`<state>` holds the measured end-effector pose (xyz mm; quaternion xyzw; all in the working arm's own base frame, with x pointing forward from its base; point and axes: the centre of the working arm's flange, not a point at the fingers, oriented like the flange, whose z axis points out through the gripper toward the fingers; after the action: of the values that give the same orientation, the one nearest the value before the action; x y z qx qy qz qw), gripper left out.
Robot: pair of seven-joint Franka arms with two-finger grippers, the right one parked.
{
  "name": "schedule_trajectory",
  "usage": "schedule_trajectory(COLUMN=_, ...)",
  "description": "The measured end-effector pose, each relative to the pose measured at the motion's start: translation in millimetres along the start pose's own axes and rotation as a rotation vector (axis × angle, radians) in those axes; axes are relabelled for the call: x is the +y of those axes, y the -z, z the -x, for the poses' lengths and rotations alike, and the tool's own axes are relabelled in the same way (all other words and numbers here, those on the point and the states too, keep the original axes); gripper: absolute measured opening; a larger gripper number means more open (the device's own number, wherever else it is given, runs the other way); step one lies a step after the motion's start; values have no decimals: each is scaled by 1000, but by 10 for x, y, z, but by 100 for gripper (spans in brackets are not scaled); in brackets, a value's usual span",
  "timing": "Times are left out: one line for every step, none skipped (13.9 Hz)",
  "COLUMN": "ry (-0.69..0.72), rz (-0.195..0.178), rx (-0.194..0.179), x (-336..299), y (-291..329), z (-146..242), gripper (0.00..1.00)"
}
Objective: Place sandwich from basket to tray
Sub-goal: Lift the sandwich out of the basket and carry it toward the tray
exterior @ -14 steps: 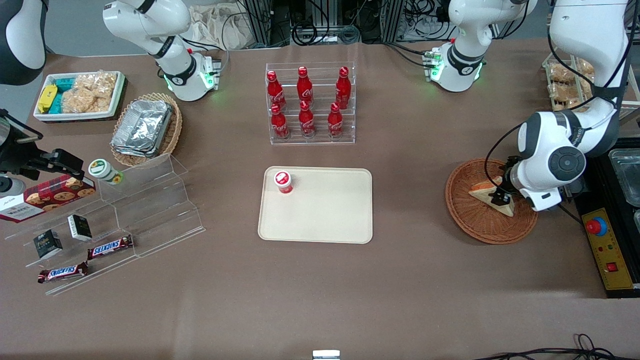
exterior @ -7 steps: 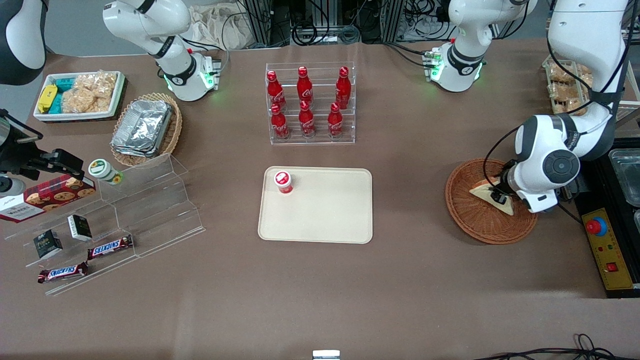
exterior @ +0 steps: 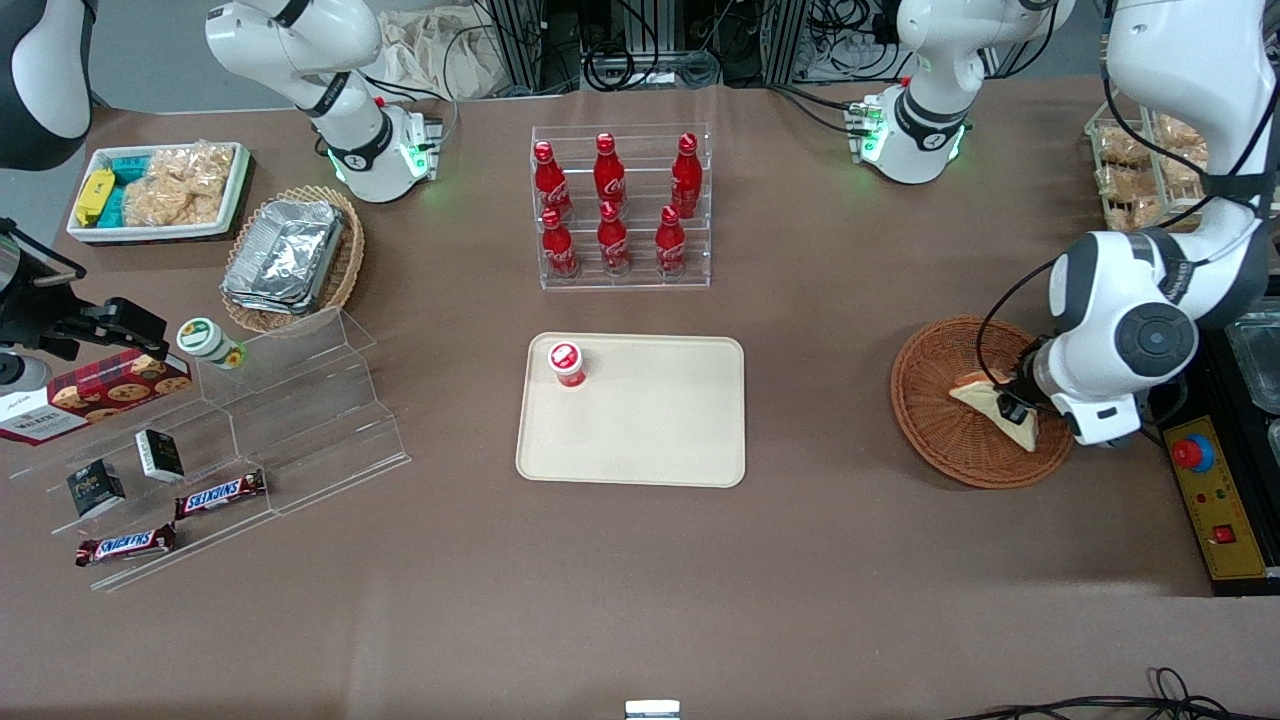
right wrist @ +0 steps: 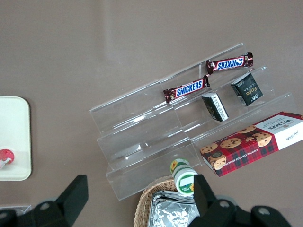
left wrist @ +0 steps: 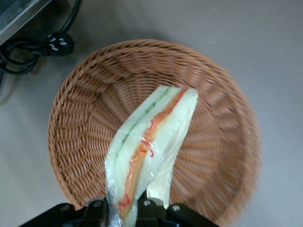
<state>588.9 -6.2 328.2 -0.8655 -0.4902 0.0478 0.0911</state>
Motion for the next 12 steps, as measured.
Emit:
schedule_trajectory(ry=-29, rz=-1, rx=-23, x=53, y=244, z=7, gripper=18)
schedule_trajectory(ry=-65, rz=-2, rx=-36, x=103, y=494, z=38, gripper=18)
schedule_trajectory(ry=-103, rz=9, rx=-39, x=163, y=758, z=93, gripper=18)
schedule_trajectory(ry=-141, rz=37, rx=-42, x=238, y=1022, z=183, gripper=18)
schedule_trajectory(ry=-174, rz=74, rx=-47, x=322, y=1279, z=310, gripper=18)
schedule_trajectory(ry=-210, rz=113, rx=-43, x=411, y=1511, z=461, gripper=18)
schedule_trajectory(ry=-252, rz=150, rx=-35, x=513, y=1719, z=656, gripper=18)
schedule_trajectory(ry=-296, rz=185, rx=-30, x=618, y=1893, z=875, gripper=18)
schedule_trajectory(ry=-342, rz=212, rx=-31, x=723, y=2019, z=1114, gripper=18)
schedule_trajectory(ry=-387, rz=230, rx=-37, x=823, y=2088, z=1354, gripper=18)
schedule_trajectory(ry=-428, rz=238, rx=-47, x=920, y=2096, z=1579, gripper=18)
schedule_trajectory(ry=-467, rz=240, rx=-58, x=1022, y=2063, z=1792, gripper=18)
